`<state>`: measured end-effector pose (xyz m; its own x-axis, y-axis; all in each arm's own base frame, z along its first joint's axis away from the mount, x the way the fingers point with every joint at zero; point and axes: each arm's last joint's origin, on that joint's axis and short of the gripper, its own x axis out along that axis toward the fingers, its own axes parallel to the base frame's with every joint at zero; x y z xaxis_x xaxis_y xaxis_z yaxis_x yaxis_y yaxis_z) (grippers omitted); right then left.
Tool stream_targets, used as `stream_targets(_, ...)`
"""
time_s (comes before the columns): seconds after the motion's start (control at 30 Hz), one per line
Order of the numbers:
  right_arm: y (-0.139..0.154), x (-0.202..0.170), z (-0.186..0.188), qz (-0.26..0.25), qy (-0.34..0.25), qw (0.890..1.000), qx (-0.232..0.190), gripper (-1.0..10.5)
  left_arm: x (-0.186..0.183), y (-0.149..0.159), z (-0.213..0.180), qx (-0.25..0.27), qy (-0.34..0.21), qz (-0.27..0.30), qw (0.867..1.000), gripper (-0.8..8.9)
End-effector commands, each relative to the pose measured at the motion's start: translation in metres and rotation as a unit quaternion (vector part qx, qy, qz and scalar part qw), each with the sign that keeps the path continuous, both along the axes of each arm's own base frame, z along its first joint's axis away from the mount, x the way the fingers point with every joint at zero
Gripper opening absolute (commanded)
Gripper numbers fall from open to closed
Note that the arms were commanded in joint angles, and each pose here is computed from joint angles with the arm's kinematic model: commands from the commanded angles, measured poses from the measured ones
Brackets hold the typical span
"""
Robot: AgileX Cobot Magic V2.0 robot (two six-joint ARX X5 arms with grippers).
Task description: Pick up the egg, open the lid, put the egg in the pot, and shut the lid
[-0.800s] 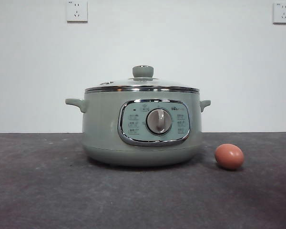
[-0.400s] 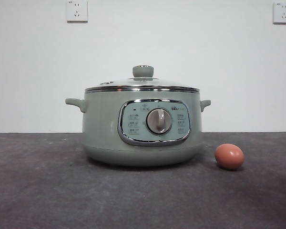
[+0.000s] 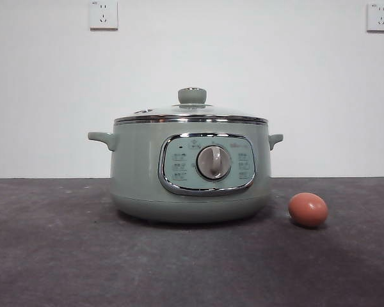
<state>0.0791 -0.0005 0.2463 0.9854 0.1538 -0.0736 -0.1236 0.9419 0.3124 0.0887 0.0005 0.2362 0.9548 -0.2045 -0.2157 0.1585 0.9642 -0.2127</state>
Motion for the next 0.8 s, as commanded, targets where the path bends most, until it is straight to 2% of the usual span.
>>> stream_targets(0.03, 0.001, -0.002, 0.026, 0.02, -0.001, 1.0, -0.019, -0.1, -0.002, -0.001, 0.029, -0.004, -0.013, -0.015, 1.0, -0.06)
stream_targets(0.23, 0.003, -0.001, 0.079, 0.073, 0.052, 0.993, -0.074, -0.1, -0.003, -0.003, 0.084, 0.013, 0.0, -0.063, 0.998, -0.06)
stream_targets(0.5, 0.006, 0.001, 0.126, 0.147, 0.159, 0.969, -0.122, -0.1, -0.004, -0.007, 0.13, 0.044, 0.05, -0.129, 0.989, -0.06)
stream_targets(0.8, 0.007, 0.002, 0.143, 0.163, 0.164, 0.964, -0.13, -0.1, -0.002, -0.012, 0.134, 0.045, 0.067, -0.159, 0.984, -0.05)
